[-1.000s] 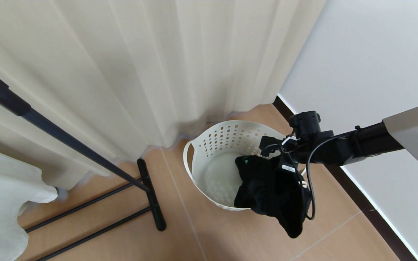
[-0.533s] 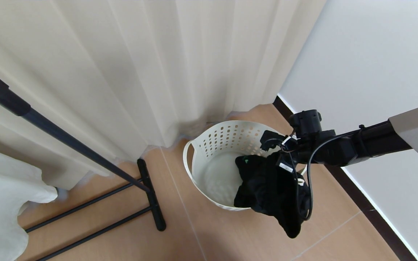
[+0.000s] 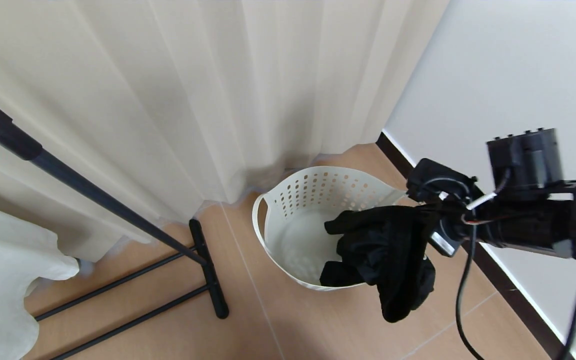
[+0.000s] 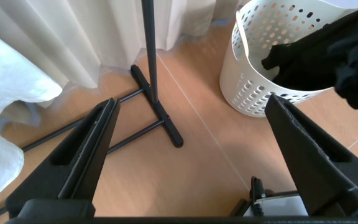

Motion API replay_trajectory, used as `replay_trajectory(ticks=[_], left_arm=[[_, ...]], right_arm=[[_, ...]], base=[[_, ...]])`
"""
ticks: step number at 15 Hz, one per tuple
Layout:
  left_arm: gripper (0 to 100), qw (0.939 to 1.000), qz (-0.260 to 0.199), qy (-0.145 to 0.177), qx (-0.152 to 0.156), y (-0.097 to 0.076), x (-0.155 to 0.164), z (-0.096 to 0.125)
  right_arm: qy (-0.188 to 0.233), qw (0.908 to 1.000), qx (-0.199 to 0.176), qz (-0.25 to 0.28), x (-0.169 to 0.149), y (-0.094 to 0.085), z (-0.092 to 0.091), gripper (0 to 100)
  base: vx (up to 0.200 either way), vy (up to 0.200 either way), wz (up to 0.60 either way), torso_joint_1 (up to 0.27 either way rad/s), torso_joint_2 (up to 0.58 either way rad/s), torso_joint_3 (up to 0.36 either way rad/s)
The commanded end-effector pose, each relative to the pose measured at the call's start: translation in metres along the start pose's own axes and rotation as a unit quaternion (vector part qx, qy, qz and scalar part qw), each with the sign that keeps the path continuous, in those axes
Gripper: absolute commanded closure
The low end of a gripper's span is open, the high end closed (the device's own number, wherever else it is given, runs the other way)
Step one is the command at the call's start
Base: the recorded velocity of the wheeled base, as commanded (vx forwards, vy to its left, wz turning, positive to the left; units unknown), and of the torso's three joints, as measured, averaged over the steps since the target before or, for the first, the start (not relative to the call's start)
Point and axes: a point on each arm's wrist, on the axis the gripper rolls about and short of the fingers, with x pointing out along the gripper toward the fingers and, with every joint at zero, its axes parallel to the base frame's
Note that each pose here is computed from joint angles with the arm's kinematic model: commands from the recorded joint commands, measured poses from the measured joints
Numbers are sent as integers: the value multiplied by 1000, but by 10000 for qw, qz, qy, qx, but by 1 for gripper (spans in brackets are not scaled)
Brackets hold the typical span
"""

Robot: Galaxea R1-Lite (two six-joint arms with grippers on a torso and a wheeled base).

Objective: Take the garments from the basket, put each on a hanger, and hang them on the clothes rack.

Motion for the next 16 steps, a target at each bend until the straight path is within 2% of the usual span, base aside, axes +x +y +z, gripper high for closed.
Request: replay_trajectory(ticks=[1, 2, 5, 8, 12, 16], left_arm=[[0, 10000, 1, 6, -1, 0, 0, 0], [0, 10000, 1, 6, -1, 0, 0, 0], [0, 10000, 1, 6, -1, 0, 0, 0], [0, 10000, 1, 6, -1, 0, 0, 0], [0, 10000, 1, 6, 14, 0, 0, 0], [0, 10000, 1, 13, 13, 0, 0, 0]], right_arm=[[-899, 9959, 39, -70, -88, 14, -12, 100], [-1283, 9917, 17, -98, -113, 17, -16, 100], [-1925, 9812, -118, 102, -147, 28, -21, 100], [-1883, 9817, -69, 267, -148, 37, -36, 100], [-1830, 9825, 251, 234, -142, 34, -34, 100], [-1628, 9860, 338, 141, -135, 32, -37, 100]], base=[[0, 0, 0, 0, 0, 0], [0, 0, 0, 0, 0, 0], [0, 0, 0, 0, 0, 0], [0, 0, 0, 0, 0, 0], [0, 0, 0, 0, 0, 0], [0, 0, 0, 0, -1, 49]])
